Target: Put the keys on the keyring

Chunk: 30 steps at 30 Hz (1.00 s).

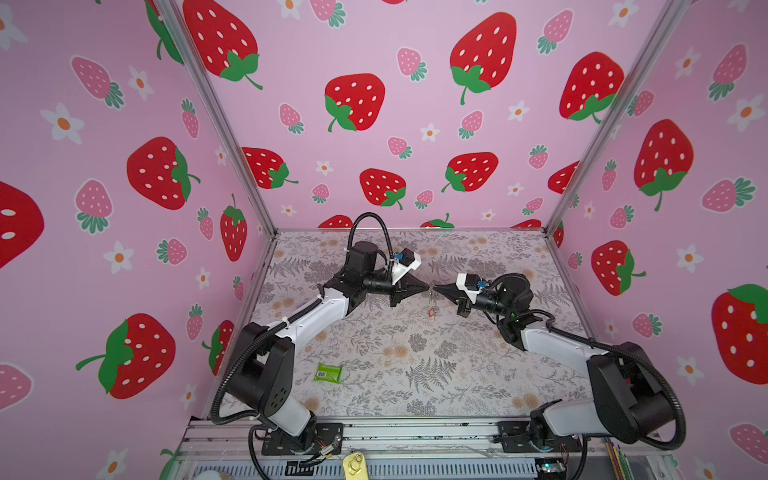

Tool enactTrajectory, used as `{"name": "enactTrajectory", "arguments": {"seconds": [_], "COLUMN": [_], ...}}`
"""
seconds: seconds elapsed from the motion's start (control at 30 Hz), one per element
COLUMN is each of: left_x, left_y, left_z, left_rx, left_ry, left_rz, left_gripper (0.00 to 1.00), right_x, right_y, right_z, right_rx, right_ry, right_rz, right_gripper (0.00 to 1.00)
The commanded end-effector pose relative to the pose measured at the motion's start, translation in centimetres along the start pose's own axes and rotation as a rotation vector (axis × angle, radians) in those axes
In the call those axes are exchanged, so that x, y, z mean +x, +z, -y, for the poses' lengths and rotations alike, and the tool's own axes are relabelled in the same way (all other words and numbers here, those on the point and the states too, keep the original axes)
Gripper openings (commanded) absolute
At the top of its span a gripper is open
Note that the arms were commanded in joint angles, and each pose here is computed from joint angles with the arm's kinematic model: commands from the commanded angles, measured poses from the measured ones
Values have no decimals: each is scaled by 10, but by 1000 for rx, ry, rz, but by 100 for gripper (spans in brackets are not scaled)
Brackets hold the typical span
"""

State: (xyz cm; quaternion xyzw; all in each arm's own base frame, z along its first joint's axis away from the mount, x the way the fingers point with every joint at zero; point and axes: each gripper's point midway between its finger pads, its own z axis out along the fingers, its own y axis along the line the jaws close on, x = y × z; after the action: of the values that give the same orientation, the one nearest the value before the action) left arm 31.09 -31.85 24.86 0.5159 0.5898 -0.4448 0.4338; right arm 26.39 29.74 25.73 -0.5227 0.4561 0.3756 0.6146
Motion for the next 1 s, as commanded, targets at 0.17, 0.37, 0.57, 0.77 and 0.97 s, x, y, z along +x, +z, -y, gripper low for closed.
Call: {"name": "enactTrajectory", "arguments": {"seconds": [0.17,0.37,0.57,0.77,0.97], "left_x": [-2,-3,16,1,-20], "left_y": [13,8,-21,-32,-28], "left_z": [14,11,-5,-1,20], "left_rx": [61,-17,-175,-199,-95], "left_ry": [55,130,270,413,489], "left_rz": [-38,-29,-97,-72,14], "left_gripper": [0,3,4,5,15], "right_x": [-29,-24,-25,-25,-26], "right_y": [-2,-3,-2,-2,-1], "right_z": [1,2,0,-4,-5], "right_rx": [4,16,-2,-32,-39], "right_ry": [-31,-10,-3,19,27], "right_rz": [123,121,128,144,147], "right_gripper": [0,0,0,0,0]}}
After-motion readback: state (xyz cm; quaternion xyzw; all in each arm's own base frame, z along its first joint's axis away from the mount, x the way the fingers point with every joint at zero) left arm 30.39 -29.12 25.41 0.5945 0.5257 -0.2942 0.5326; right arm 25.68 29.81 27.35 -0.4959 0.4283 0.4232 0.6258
